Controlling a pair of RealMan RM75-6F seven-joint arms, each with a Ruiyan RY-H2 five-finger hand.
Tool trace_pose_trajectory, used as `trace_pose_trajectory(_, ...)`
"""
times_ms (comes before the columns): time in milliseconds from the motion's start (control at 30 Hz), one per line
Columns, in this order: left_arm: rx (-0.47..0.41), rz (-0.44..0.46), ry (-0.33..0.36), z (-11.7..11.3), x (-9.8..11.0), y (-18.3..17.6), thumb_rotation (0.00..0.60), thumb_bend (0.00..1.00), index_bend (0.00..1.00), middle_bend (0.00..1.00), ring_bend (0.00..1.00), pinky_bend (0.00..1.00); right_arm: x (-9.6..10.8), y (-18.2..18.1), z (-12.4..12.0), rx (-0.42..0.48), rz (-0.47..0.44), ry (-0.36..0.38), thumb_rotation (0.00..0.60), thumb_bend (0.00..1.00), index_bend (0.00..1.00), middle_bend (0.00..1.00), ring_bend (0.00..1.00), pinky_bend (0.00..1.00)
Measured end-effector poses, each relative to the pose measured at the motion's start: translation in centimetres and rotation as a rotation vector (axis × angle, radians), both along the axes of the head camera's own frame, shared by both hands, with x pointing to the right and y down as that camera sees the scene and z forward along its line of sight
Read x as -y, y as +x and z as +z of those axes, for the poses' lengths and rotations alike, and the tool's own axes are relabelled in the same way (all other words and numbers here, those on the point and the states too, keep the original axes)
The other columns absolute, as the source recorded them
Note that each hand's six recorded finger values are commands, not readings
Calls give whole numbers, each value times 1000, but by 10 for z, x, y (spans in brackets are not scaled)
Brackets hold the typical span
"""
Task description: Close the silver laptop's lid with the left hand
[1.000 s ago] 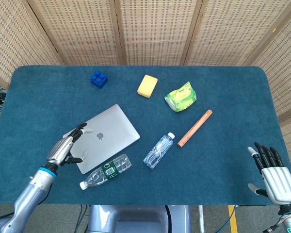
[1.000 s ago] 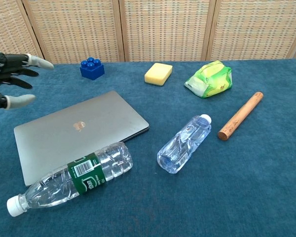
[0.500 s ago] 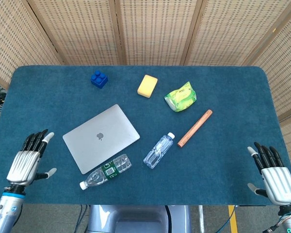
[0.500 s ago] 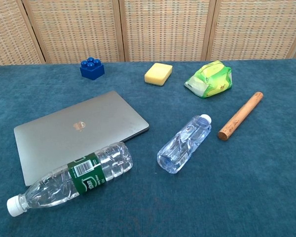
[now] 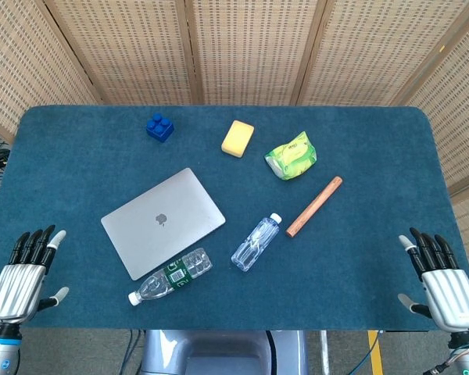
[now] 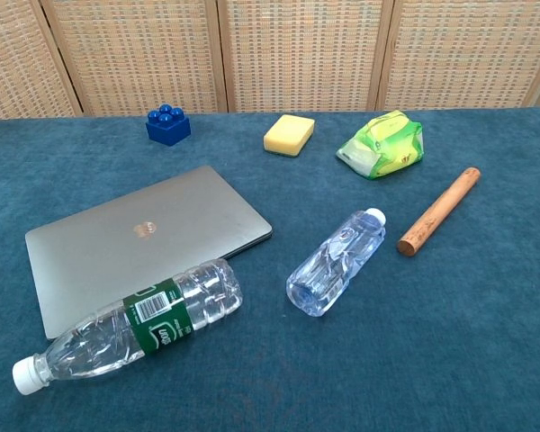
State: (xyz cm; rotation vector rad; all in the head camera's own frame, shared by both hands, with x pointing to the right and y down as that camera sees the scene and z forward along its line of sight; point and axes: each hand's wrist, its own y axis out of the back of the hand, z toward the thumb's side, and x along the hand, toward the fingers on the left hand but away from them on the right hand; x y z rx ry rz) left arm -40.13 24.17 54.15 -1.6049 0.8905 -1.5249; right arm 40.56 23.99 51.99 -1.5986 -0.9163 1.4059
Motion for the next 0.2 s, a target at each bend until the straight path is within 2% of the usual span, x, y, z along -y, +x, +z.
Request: trace_pose_trajectory(200,-3,-2,18,-3,1,-1,600,193,0,0,0,0,1,-1,-1,2,-4,21,600,0,0,0,0,0)
